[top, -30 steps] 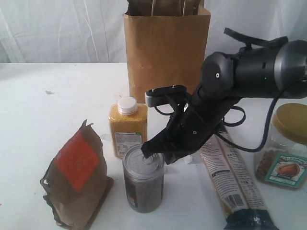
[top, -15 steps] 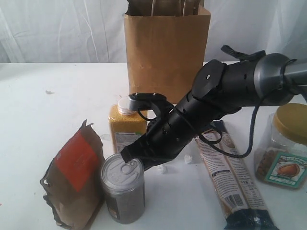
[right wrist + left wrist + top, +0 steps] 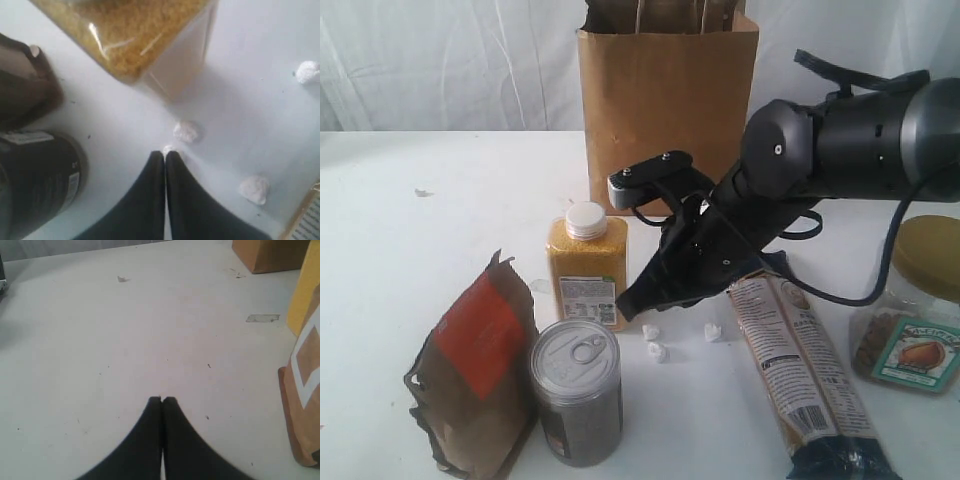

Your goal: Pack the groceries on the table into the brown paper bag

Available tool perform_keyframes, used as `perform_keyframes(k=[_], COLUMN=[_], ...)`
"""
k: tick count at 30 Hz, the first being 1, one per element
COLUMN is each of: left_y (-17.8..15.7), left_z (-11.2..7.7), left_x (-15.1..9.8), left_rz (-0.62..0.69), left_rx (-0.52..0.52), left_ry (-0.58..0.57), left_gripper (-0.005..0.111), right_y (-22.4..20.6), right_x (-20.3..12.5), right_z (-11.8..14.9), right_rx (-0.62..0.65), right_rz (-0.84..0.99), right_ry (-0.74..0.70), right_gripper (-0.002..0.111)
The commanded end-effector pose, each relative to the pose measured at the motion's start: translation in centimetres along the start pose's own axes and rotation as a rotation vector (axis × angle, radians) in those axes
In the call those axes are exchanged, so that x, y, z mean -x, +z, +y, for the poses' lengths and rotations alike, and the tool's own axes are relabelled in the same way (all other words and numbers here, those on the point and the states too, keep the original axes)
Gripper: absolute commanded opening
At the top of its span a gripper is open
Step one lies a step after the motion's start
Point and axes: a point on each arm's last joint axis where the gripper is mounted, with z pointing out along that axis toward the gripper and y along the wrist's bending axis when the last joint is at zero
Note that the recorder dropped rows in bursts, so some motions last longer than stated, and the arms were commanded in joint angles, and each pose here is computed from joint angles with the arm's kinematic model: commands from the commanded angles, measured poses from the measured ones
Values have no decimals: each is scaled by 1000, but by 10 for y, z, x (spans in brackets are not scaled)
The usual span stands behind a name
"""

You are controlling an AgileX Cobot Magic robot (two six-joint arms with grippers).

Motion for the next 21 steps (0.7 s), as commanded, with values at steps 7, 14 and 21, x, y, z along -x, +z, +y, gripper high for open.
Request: perform_keyframes(k=[7,14,21], left_y=[0,0,0], left_z=[-1,-1,-1], left_x=[-1,-1,-1], left_rz=[-1,-1,-1], left_rx=[-8,-8,-8], left_ry=[-3,-3,-3], left_gripper=[0,0,0], right_y=[3,33,43], right_x=[0,-7,-1], right_z=[-5,-10,-12], right_rx=[-24,-21,-54], right_rz=[-3,61,-4], right_ry=[-10,4,-9], right_gripper=[34,37,37])
